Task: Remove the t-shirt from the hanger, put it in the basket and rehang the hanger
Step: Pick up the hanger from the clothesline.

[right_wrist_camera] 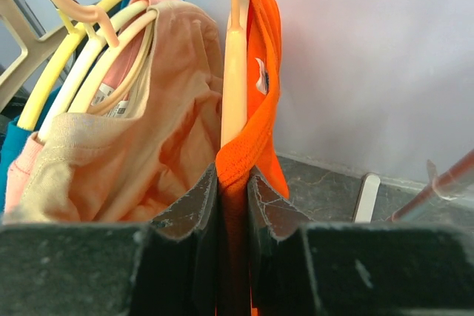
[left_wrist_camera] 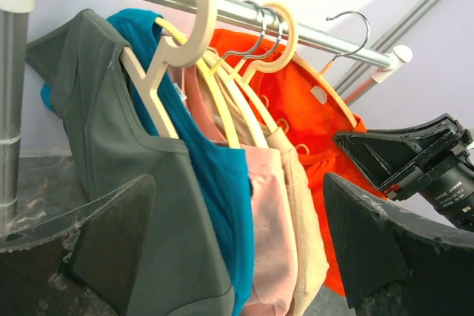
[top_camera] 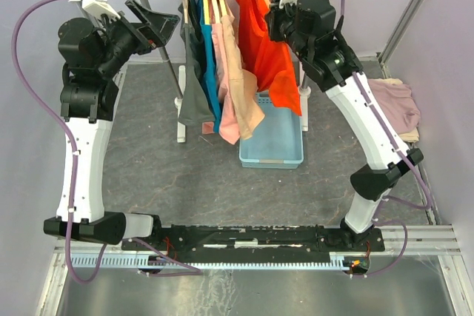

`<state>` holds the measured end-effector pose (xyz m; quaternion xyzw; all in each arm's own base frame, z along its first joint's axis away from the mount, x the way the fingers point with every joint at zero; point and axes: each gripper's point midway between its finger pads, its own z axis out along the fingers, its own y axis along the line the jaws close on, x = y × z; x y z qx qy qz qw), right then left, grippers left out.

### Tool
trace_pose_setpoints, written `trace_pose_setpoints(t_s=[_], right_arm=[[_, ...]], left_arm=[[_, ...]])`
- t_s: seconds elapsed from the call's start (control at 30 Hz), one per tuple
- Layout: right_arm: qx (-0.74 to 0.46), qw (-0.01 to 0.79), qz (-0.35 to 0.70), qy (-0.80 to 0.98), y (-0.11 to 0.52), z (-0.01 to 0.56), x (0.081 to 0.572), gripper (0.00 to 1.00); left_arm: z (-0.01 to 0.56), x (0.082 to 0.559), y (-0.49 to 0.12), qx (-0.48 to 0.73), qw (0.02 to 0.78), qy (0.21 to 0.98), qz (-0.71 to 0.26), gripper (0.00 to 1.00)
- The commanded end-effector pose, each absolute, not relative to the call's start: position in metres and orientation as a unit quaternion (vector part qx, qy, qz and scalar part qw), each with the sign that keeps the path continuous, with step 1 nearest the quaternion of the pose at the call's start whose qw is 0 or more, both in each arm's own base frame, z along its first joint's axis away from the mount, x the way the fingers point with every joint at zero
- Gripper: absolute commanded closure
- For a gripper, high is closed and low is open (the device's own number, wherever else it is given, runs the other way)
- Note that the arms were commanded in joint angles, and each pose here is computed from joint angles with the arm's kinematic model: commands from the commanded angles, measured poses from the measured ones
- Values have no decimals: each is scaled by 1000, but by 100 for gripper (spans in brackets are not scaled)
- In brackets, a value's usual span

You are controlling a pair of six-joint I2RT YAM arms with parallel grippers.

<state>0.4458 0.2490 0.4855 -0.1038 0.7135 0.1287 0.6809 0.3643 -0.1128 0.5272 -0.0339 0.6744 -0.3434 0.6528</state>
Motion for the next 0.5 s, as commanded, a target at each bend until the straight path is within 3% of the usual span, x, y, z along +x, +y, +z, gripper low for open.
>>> trace_pose_setpoints(t_s=[0.0,0.47], right_arm=[[-74,762,153,624,222,577,412,99],[-86,768,165,612,214,590,390,99]], left_arm=[[560,352,-125,15,677,642,-359,1],[566,359,-160,48,665,646,-373,1]])
